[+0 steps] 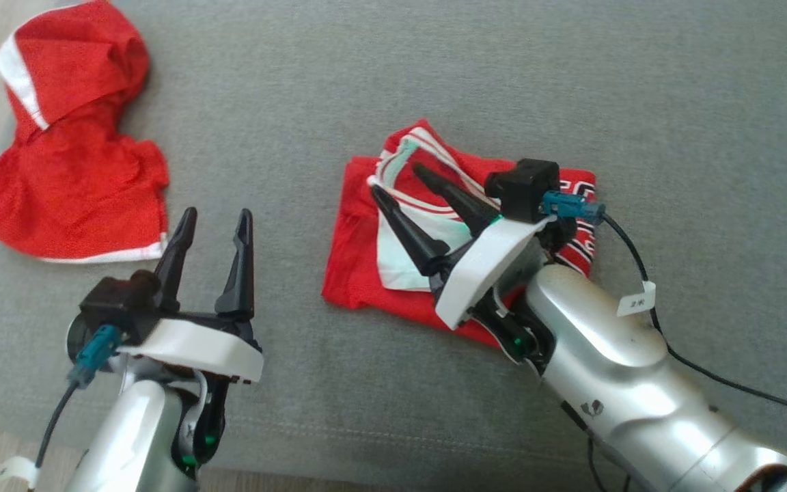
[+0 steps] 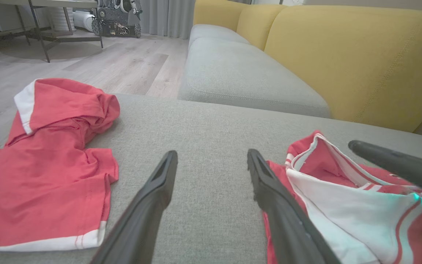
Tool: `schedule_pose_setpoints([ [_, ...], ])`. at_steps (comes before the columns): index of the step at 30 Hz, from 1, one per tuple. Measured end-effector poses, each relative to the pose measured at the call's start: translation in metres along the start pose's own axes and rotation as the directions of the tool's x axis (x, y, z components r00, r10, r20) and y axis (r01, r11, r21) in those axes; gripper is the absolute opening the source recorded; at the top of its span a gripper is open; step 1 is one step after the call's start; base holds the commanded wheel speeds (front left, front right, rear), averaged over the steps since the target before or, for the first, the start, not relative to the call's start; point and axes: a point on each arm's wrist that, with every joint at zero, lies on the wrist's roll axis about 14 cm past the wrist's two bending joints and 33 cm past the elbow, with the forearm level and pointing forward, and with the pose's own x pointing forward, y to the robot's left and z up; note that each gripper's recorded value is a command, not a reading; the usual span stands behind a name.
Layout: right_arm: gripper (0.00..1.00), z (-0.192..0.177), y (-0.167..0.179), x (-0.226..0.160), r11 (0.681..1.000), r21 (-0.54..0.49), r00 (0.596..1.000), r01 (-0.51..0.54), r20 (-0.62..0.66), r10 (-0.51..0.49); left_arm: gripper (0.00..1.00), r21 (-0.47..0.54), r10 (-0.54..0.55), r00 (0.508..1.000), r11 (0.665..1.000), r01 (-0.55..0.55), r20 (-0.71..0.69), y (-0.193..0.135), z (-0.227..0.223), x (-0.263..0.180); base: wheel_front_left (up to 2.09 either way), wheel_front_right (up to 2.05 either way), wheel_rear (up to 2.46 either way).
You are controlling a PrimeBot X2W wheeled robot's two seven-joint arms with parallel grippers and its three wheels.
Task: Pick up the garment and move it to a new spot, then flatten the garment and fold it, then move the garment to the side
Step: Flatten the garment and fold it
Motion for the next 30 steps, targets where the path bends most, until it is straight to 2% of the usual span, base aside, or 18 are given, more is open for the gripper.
schedule_pose_setpoints([
  [7, 1.0, 0.05, 0.01, -0.011, 0.998, -0.061, 0.98, -0.017, 0.198, 0.029, 1.0, -0.001, -0.036, 0.999, 0.999, 0.036, 0.011, -0.011, 0.002, 0.009, 0.0, 0.0, 0.0],
  [10, 1.0, 0.081, -0.006, -0.025, 0.995, -0.083, 0.954, 0.051, 0.3, -0.024, 1.0, 0.001, -0.056, 0.998, 0.998, 0.056, 0.02, -0.017, 0.005, 0.011, 0.0, 0.0, 0.0],
  [14, 1.0, 0.103, -0.045, -0.059, 0.977, -0.083, 0.908, 0.199, 0.392, -0.151, 1.0, 0.012, -0.077, 0.996, 0.997, 0.076, 0.038, -0.023, 0.011, 0.014, 0.0, 0.0, 0.0],
  [20, 1.0, 0.09, -0.1, -0.124, 0.903, -0.059, 0.843, 0.425, 0.388, -0.371, 1.0, 0.03, -0.103, 0.993, 0.994, 0.102, 0.057, -0.03, 0.019, 0.014, 0.0, 0.0, 0.0],
  [30, 1.0, 0.08, -0.13, -0.204, 0.766, -0.069, 0.727, 0.639, 0.379, -0.572, 1.0, 0.054, -0.118, 0.992, 0.992, 0.115, 0.054, -0.031, 0.022, 0.008, 0.0, 0.0, 0.0],
])
